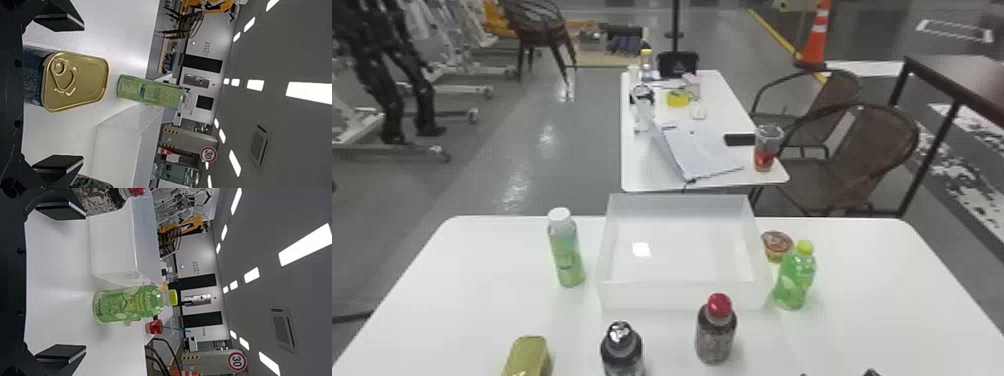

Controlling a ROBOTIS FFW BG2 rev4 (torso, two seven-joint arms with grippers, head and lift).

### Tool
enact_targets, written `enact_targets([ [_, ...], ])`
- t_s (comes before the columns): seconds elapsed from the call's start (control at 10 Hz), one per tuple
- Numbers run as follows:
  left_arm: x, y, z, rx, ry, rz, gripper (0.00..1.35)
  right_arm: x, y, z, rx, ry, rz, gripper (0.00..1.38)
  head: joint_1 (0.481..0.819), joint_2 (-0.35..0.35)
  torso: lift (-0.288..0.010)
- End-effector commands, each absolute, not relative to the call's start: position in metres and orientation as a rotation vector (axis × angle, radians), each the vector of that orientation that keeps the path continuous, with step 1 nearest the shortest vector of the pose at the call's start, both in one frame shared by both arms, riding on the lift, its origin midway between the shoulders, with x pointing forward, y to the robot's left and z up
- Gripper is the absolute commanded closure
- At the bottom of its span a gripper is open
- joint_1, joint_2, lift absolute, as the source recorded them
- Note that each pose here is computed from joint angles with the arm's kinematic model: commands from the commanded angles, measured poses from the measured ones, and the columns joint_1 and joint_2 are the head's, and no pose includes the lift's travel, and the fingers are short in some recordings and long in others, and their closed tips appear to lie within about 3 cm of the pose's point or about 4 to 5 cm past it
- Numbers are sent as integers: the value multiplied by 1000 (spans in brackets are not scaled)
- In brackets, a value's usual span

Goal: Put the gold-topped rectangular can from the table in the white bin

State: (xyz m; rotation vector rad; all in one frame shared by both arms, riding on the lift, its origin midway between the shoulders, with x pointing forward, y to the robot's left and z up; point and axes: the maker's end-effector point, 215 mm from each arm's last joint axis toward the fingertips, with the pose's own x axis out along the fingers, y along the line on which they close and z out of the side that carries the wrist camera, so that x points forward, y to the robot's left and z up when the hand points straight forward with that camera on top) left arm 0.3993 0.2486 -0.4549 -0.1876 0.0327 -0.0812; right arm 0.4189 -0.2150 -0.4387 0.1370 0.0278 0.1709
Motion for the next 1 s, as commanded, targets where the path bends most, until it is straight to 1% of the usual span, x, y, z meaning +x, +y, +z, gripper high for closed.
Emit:
enact_targets([
  [0.0, 399, 249, -457, -184, 40, -85, 117, 419, -215, -439, 138, 27, 170, 104, 549, 0, -100],
  [0.4, 397, 248, -459, -161, 63, -106, 117, 419, -214, -440, 140, 30, 171, 104, 549, 0, -100],
  [0.7, 393, 244, -480, -158, 151, -153, 117, 419, -215, -440, 140, 30, 170, 104, 549, 0, -100],
  [0.9, 399, 244, -487, -140, 183, -170, 113, 418, -214, -440, 140, 32, 171, 104, 549, 0, -100],
])
